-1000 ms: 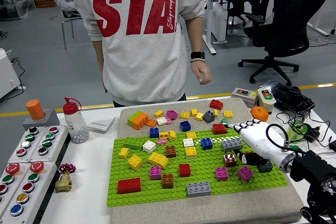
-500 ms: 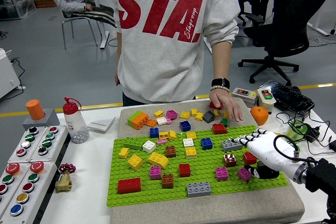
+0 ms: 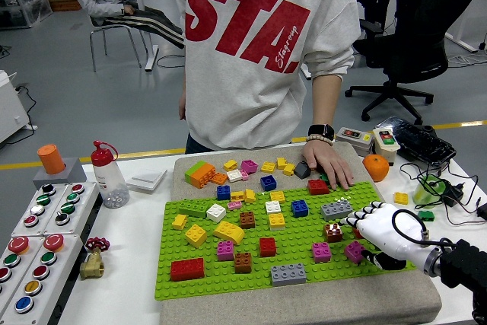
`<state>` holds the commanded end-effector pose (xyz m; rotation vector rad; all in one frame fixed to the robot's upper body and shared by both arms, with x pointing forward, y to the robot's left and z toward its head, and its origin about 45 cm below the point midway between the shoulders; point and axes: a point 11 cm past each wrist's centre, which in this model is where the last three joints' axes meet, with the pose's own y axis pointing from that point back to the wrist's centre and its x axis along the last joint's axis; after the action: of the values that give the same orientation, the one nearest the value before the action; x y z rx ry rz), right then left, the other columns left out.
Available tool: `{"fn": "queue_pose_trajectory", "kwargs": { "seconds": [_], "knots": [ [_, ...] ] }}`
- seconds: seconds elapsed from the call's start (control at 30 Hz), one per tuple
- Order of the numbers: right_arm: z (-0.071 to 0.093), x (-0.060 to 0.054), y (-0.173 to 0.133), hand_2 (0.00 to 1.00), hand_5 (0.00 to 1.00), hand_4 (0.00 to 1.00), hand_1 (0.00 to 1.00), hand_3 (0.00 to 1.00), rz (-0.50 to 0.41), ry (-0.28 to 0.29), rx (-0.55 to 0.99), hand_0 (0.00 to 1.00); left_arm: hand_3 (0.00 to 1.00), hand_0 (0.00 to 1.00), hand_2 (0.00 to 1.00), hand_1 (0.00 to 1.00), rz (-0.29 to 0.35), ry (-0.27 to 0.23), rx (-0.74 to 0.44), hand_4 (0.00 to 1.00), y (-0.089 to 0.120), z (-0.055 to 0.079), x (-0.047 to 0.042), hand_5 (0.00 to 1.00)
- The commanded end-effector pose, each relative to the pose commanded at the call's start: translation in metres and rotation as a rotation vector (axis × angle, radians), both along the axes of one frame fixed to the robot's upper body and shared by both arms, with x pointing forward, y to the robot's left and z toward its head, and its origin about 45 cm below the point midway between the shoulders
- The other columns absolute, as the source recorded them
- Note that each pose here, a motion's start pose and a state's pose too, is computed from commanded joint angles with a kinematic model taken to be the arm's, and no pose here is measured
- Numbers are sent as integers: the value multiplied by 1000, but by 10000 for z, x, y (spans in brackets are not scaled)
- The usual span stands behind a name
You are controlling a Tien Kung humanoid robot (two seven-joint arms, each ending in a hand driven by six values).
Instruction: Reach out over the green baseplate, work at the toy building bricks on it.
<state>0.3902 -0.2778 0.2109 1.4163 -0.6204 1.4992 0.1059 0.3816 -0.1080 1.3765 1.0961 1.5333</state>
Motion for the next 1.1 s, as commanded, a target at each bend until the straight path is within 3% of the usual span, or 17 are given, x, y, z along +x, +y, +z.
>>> {"fn": "queue_pose_trajectory", "kwargs": {
  "seconds": [0.4,0.43,0.57,1.1],
  "knots": [
    [-29,44,15,782,134,671,756,776,15,-2,-20,749,484,663,620,618,-1,-5,-2,372,-5,6,33,998],
    [-29,48,14,777,95,668,758,760,15,-1,-22,749,483,663,620,617,-1,-6,-2,372,-5,7,36,998],
    [-29,51,7,777,95,668,758,760,14,1,-27,749,483,663,620,617,-1,-7,-2,372,-5,8,40,998],
    [-44,-21,69,775,76,652,751,752,43,22,-33,739,485,663,621,617,-3,8,-6,373,-23,-6,-6,998]
  ]
}}
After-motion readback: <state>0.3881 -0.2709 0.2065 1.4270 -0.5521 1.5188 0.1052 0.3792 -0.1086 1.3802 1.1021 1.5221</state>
